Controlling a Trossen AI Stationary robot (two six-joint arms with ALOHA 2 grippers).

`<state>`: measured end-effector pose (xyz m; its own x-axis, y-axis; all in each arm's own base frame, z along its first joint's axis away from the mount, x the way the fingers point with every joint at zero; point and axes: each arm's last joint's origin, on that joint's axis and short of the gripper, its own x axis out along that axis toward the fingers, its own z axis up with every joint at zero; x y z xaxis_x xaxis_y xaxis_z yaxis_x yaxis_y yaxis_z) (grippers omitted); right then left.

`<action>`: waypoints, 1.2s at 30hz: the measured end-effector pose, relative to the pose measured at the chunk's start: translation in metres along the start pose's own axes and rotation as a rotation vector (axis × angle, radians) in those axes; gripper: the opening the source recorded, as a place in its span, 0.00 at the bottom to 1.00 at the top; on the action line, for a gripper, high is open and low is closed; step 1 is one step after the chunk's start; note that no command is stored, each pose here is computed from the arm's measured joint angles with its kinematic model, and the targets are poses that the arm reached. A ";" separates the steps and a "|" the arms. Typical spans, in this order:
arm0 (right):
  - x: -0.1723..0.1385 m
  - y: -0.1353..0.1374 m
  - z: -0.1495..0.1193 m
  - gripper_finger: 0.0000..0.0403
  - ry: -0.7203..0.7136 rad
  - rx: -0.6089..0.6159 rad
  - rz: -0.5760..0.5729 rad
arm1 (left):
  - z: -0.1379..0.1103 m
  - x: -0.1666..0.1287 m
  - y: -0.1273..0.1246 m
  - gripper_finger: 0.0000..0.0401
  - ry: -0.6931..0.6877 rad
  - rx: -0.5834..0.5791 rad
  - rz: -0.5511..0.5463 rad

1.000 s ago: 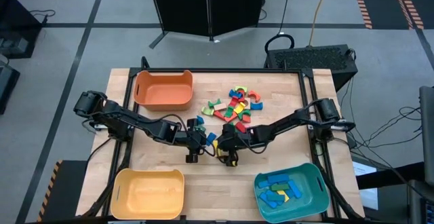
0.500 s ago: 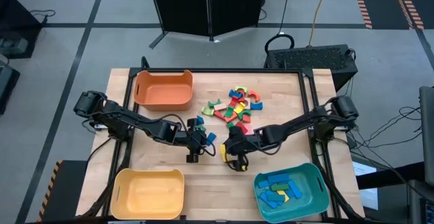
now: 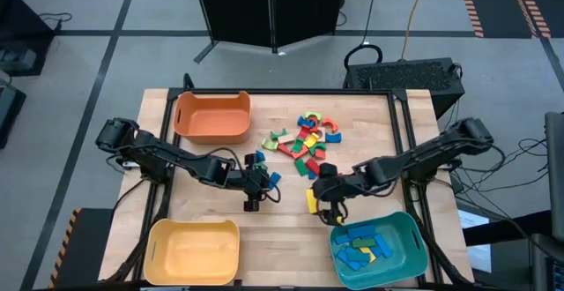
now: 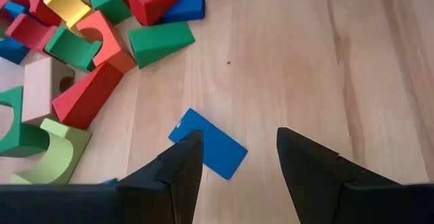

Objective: Sort blocks by size
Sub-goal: Put the yellow rectangular block into the blue bin

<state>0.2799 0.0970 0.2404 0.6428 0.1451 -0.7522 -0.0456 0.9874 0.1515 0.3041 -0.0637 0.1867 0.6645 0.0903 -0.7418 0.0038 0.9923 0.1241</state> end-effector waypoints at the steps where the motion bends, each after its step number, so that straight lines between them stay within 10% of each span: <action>1: -0.005 0.002 -0.002 0.88 0.012 0.011 0.002 | 0.000 0.000 0.000 0.47 -0.003 -0.001 0.000; 36: -0.067 0.091 -0.074 0.88 0.296 0.533 0.102 | 0.004 0.003 0.005 0.47 -0.040 -0.023 0.013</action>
<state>0.1759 0.1818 0.2575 0.4127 0.3238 -0.8514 0.3421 0.8111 0.4744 0.3095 -0.0590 0.1876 0.6940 0.0997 -0.7130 -0.0218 0.9928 0.1175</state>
